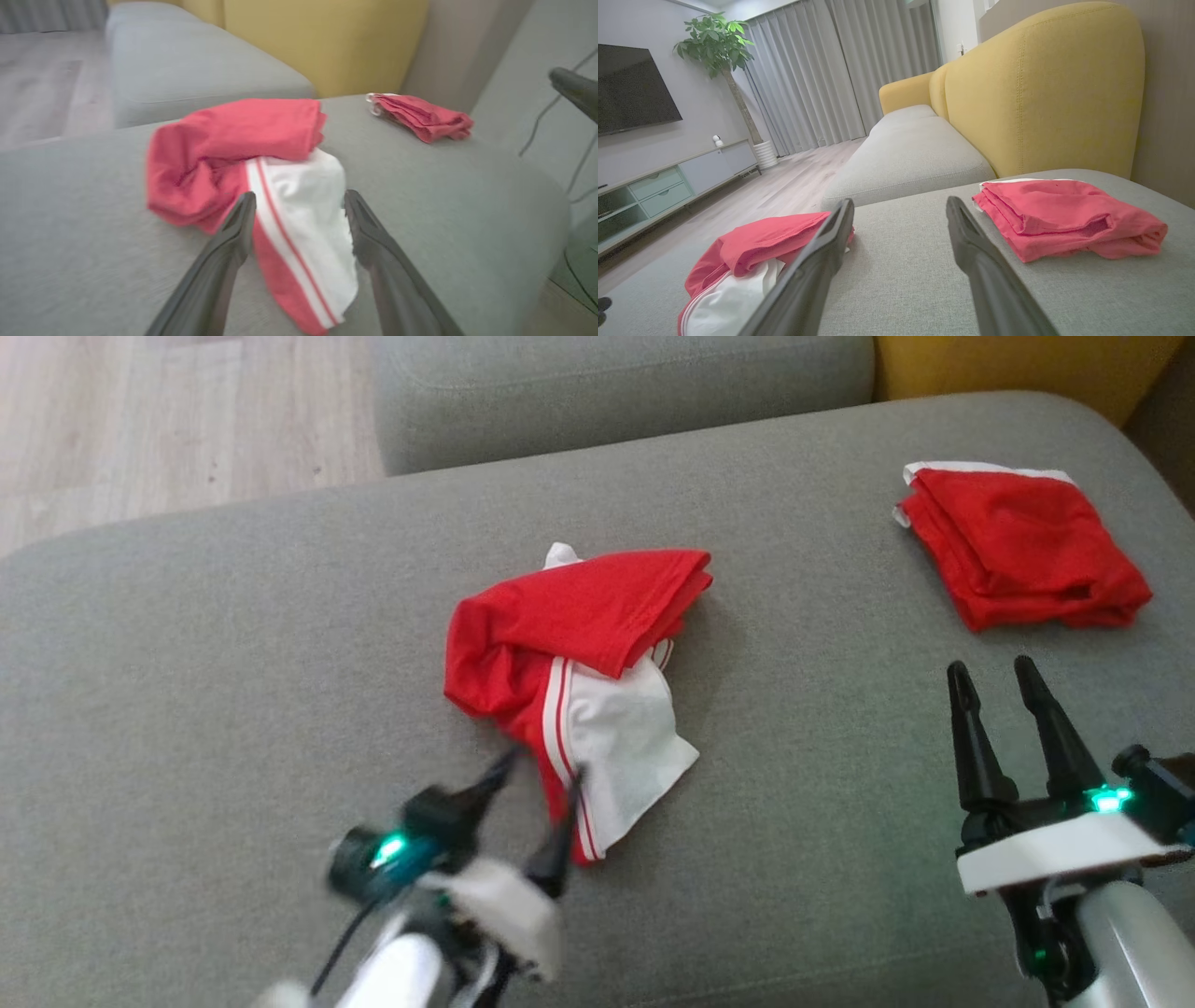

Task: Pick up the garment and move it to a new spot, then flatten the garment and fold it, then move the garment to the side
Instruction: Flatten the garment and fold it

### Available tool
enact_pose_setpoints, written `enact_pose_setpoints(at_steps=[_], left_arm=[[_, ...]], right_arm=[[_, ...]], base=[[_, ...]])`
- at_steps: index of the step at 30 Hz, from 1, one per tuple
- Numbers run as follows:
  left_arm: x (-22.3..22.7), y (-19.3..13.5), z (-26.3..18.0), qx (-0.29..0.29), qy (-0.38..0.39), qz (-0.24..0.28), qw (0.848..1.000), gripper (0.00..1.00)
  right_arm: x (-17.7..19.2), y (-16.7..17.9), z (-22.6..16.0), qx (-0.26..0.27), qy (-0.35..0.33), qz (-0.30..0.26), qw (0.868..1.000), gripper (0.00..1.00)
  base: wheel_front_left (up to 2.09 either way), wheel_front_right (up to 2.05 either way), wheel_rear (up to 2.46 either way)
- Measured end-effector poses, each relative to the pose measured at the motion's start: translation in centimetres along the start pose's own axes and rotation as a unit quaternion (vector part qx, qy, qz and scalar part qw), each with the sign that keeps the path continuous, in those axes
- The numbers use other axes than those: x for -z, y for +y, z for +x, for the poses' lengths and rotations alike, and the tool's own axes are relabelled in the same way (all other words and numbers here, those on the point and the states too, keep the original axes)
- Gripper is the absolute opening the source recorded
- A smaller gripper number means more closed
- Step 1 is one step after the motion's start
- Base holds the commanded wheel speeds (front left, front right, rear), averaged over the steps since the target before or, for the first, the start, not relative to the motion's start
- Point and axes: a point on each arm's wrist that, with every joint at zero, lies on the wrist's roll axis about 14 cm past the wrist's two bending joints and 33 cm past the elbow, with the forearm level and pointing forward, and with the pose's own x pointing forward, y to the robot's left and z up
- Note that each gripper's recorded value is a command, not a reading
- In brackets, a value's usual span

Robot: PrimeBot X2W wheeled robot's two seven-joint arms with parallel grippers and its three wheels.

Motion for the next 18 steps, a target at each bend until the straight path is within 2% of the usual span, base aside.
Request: enact_pose_setpoints(at_steps=[5, 10, 14, 18], left_arm=[[1.0, -5.0, 2.8, 0.104, 0.065, 0.031, 0.992, 1.0], [3.8, -8.3, 4.2, 0.174, 0.158, 0.037, 0.971, 1.0], [5.5, -8.9, 5.2, 0.184, 0.201, 0.05, 0.961, 1.0], [7.5, -7.8, 7.0, 0.166, 0.243, 0.083, 0.952, 1.0]], right_arm=[[0.1, -0.8, -0.2, 0.013, 0.002, -0.001, 1.0, 1.0], [-0.8, -1.6, 0.4, 0.023, -0.01, -0.002, 1.0, 1.0], [-1.0, -1.6, 0.5, 0.026, -0.013, 0.001, 1.0, 1.0], [-1.0, -1.8, 0.4, 0.036, -0.013, 0.009, 0.999, 1.0]], base=[[0.0, 0.0, 0.0], [0.0, 0.0, 0.0], [0.0, 0.0, 0.0], [0.0, 0.0, 0.0]])
